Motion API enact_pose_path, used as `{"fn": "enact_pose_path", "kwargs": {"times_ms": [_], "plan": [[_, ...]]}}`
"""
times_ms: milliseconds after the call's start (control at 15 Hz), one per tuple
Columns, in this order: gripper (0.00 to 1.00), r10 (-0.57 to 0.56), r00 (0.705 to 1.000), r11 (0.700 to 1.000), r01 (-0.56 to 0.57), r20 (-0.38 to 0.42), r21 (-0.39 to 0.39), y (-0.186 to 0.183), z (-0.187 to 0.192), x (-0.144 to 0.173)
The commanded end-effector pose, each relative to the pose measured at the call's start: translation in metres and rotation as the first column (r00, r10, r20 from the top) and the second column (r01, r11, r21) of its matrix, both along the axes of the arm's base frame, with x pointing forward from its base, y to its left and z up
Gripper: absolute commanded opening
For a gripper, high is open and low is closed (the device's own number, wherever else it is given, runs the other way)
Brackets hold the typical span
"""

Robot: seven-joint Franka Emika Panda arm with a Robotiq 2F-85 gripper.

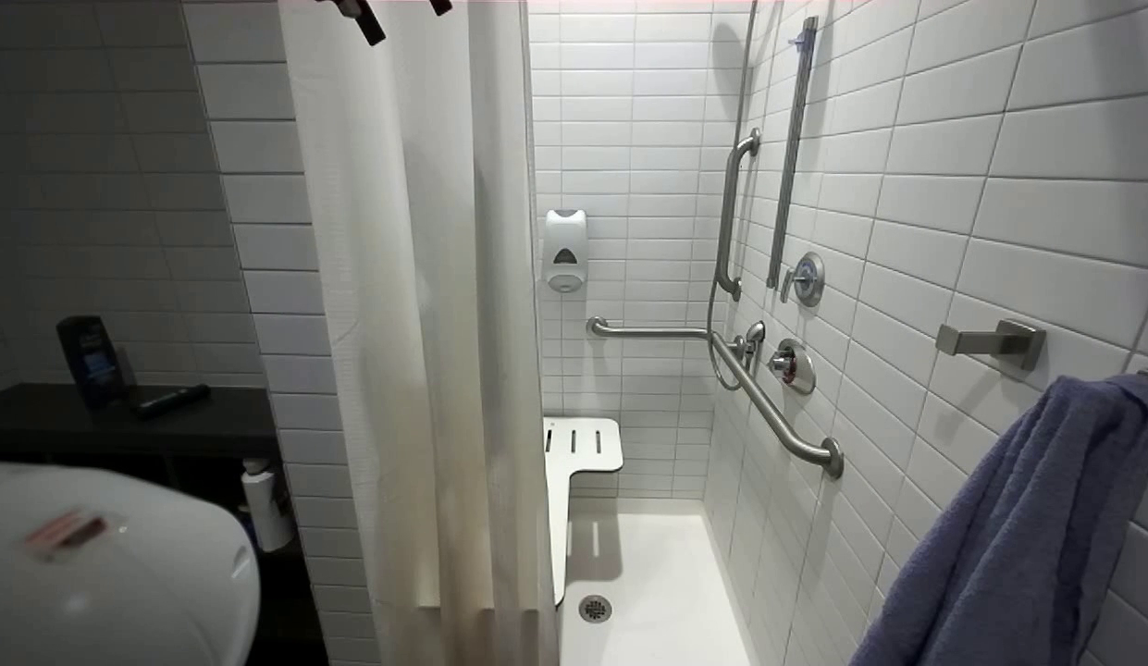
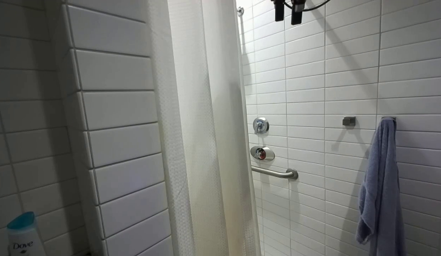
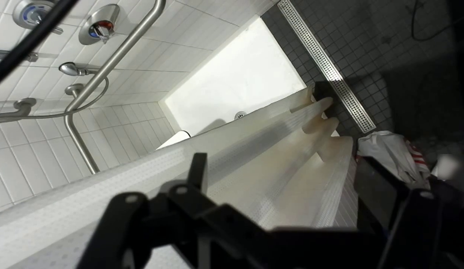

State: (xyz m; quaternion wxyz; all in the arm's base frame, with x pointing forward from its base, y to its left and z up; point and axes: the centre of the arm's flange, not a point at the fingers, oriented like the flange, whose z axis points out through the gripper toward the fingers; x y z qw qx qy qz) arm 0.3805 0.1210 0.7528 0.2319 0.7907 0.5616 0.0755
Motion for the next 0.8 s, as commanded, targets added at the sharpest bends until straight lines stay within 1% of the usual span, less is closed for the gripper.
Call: {"fn": "enact_pose_path", "kwargs": {"times_ms": [0,200,267,333,467,600,667,733], "plan": [[0.69,0.012,1.0,1.0,-0.012,0.015,0.005,0.011,0.011,0.018],[0.46,0.013,0.997,0.999,-0.016,0.08,0.031,0.024,0.031,0.033],[0.58,0.017,0.994,0.999,-0.021,0.104,0.043,0.028,0.038,0.038],[0.62,0.019,0.991,0.998,-0.027,0.133,0.054,0.033,0.044,0.041],[0.85,0.025,0.98,0.997,-0.041,0.198,0.072,0.041,0.054,0.048],[0.98,0.023,0.971,0.996,-0.042,0.239,0.073,0.048,0.059,0.054],[0.79,0.037,0.979,0.996,-0.053,0.201,0.075,0.039,0.048,0.041],[0.87,0.037,0.977,0.995,-0.055,0.212,0.079,0.042,0.05,0.043]]}}
